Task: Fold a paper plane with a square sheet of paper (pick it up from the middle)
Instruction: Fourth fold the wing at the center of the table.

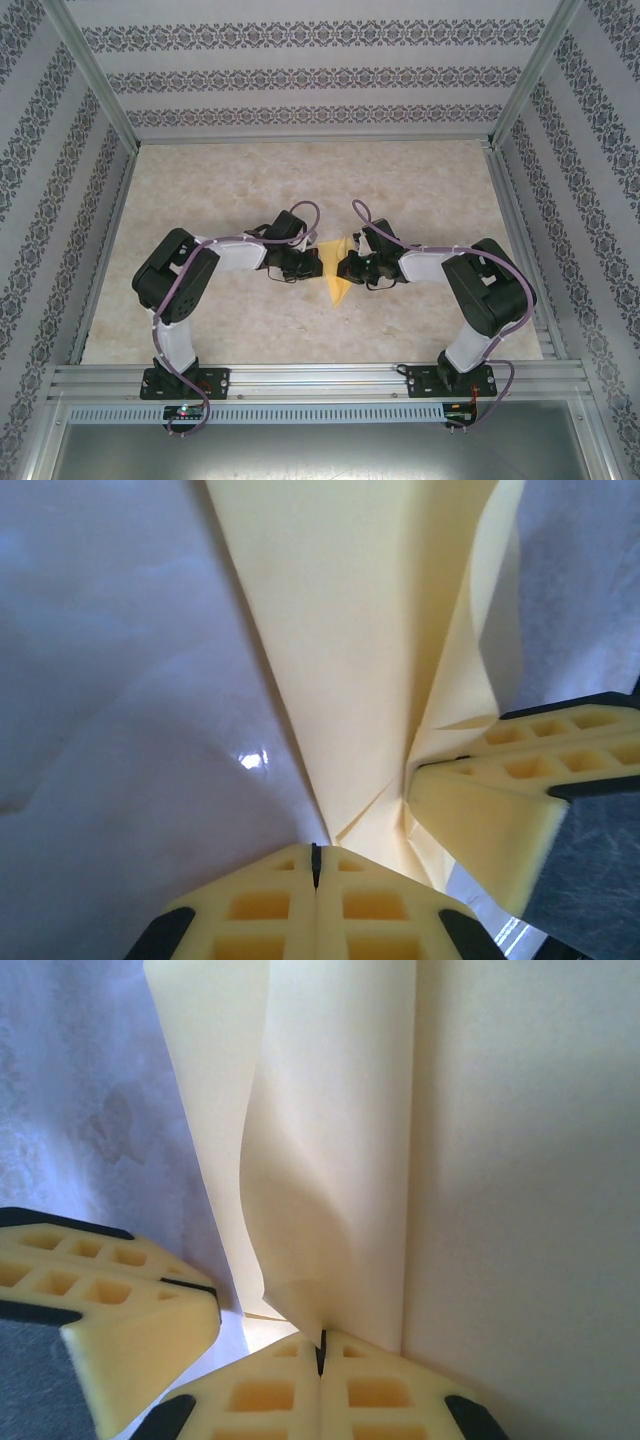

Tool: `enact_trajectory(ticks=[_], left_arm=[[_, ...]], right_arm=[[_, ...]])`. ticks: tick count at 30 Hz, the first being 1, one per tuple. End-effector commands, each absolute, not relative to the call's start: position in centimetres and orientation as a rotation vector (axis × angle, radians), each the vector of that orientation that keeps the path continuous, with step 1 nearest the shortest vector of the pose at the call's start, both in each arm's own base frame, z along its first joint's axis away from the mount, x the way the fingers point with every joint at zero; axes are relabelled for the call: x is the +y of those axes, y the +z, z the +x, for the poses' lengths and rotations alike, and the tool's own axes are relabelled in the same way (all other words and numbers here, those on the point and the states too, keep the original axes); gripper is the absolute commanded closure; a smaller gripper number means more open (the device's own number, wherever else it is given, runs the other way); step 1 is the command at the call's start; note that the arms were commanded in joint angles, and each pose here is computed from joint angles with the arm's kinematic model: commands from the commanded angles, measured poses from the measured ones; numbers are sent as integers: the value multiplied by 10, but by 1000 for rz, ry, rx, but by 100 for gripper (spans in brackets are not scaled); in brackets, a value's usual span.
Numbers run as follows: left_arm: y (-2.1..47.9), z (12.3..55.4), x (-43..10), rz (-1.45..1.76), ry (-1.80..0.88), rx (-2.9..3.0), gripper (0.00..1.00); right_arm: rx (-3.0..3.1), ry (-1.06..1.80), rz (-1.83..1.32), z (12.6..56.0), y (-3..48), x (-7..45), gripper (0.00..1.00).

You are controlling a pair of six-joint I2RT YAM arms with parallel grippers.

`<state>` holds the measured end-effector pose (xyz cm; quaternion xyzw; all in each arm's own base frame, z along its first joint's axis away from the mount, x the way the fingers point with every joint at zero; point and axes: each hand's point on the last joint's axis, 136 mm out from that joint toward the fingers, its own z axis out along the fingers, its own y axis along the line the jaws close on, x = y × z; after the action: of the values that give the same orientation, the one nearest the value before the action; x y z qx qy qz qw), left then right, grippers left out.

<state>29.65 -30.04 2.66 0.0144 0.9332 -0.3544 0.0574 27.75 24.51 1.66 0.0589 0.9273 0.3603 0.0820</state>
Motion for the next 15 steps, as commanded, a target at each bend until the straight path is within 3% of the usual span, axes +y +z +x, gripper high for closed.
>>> enact_trajectory(ticks=[1,15], left_arm=[[51,306,-315,5,-1138,2715,100],[38,296,-320,-69,-1052,2747,100]], right_arm=[[2795,1019,165,273,13,241,95],[2795,1011,159,272,13,240,95]])
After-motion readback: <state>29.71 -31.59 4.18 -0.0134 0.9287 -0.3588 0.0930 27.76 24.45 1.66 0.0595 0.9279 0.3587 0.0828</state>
